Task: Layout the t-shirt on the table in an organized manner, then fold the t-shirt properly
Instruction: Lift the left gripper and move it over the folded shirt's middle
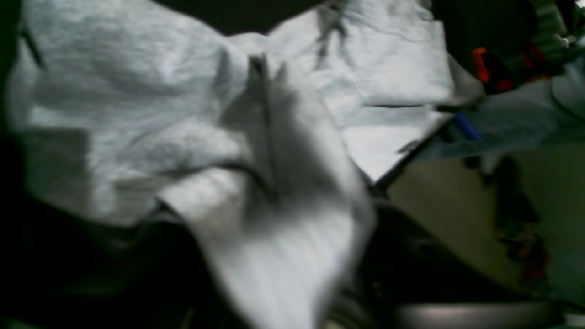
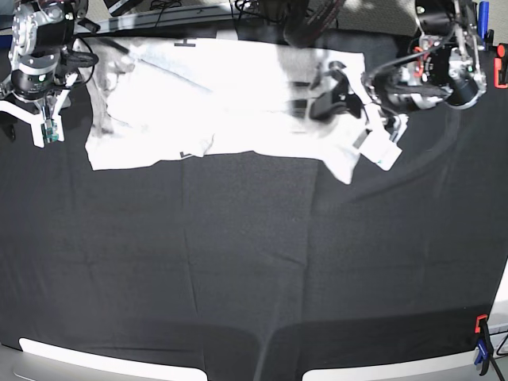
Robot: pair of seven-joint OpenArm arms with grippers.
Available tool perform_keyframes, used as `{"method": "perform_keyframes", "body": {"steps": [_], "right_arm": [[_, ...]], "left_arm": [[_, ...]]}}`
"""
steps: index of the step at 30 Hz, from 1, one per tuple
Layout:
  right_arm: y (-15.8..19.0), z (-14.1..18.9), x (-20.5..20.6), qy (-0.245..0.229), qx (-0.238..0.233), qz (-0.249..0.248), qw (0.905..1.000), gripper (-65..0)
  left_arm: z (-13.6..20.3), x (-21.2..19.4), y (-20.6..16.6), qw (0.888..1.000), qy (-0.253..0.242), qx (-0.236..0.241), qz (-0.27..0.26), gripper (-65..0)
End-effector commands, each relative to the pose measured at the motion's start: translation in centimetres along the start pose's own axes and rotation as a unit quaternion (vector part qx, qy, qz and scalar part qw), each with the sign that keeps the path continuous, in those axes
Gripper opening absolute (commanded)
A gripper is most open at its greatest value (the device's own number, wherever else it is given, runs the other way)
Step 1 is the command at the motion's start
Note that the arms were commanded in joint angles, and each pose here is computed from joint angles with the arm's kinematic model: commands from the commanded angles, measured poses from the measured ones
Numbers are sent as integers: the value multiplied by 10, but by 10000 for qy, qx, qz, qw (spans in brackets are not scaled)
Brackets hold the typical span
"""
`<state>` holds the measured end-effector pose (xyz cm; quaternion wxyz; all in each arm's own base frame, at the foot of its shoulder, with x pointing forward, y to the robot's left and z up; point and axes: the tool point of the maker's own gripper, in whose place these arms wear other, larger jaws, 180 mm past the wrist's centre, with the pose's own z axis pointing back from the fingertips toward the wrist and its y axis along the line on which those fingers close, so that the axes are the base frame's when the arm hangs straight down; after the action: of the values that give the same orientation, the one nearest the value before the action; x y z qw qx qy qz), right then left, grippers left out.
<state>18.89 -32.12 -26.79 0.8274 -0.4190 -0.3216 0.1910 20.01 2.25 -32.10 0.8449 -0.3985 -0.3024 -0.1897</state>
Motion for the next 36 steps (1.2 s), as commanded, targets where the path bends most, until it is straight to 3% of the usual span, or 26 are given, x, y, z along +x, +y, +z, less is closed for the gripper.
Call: {"method": "perform_keyframes", "body": {"steps": [1,4,8,11,17,22,29,32,36], "right_arm": [[-13,1,10,-210,-219,18,9995,-357],[-12,1,10,-205,-215,17,9996,-357],[-12,1,10,-203,-212,15,9996,-357],[-11,1,9,-195,-180,-4,9996,-357],[-11,1,9,-192,-171,-10,9997,-357],[-11,1,9,-192,-171,-10,9997,-357],[-11,1,9,-176,-170,-12,9997,-357],[-11,1,9,-175,-171,-11,9997,-357],[-11,1,8,-174,-170,-12,9997,-357]], "left_arm": [[0,13,-15,9991,-264,-313,-86,-410],[-11,12,-39,9967,-224,-764,-172,-291],[-21,11,-61,9928,-217,-1137,-317,-278],[-23,9,-64,9925,-174,-1158,-352,-278],[-27,-9,-26,9969,359,-154,-690,-278],[-23,-12,8,9944,506,886,-290,-278],[-12,11,12,9867,184,1560,-416,-278],[-12,14,20,9817,63,1898,-129,-278],[-11,12,20,9809,-96,1942,66,-278]]}}
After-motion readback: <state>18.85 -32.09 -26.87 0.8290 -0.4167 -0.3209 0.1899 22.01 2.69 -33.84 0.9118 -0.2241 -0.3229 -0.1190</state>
